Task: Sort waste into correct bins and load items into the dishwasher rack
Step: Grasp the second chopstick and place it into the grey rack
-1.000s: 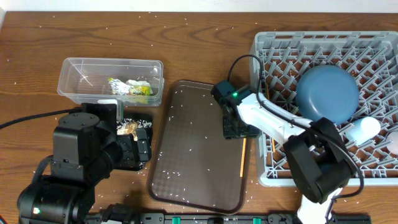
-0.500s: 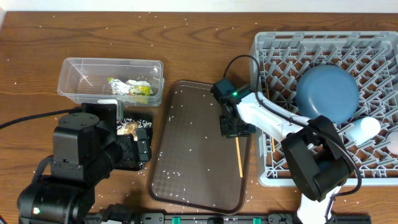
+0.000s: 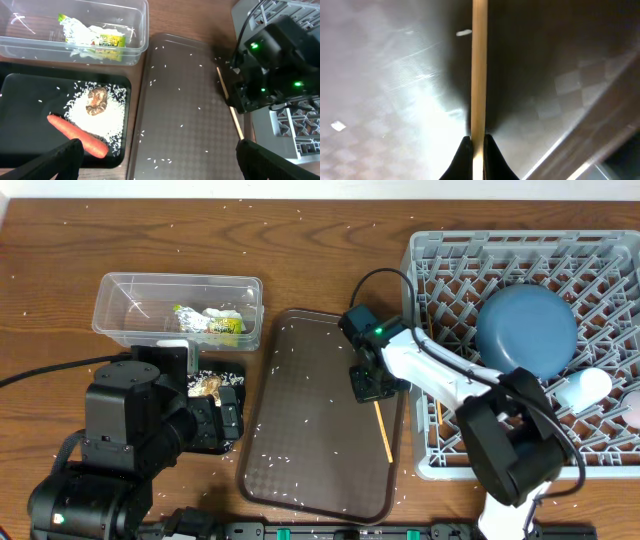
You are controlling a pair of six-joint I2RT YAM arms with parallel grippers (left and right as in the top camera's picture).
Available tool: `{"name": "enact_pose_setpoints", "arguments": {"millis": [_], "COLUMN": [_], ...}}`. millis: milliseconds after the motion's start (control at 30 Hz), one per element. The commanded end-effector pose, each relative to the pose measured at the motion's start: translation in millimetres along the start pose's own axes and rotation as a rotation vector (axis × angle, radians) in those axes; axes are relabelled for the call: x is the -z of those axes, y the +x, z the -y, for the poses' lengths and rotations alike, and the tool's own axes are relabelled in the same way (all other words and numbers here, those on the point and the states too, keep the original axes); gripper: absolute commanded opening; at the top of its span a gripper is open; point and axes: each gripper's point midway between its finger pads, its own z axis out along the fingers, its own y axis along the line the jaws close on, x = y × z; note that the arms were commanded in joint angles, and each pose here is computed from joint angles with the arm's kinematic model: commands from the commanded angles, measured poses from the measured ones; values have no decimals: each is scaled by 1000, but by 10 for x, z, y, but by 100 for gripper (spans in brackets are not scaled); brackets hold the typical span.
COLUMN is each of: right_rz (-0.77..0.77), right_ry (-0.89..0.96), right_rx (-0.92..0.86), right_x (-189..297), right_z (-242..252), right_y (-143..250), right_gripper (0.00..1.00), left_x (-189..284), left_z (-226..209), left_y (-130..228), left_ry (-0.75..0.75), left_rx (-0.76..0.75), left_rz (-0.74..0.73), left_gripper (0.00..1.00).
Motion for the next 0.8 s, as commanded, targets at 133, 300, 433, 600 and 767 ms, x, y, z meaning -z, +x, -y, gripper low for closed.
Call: {"name": "enact_pose_setpoints", "arguments": {"millis": [133,300,433,600,767], "right_rz": [360,483,474,399,329], "right_ry": [-79,-48,-5,33,-35], "right_rx": [12,-126,-215,-231,-160], "right_x": [1238,1723,1744,1528,1267], "right_z": [172,785,1236,1506,1323], "right_y": [-294,-279,-236,-198,-279], "right_gripper": [1,1,1,1,1], "left_x": [45,45,45,45,45], "left_z": [-10,-10,-10,-10,-10], "left_y": [-48,-48,-48,-48,-48], "left_ry": [-8,-8,-8,-8,-8], "left_rx": [2,2,2,2,3], "left_rz": [18,18,18,18,18], "left_gripper": [98,98,98,98,98]}}
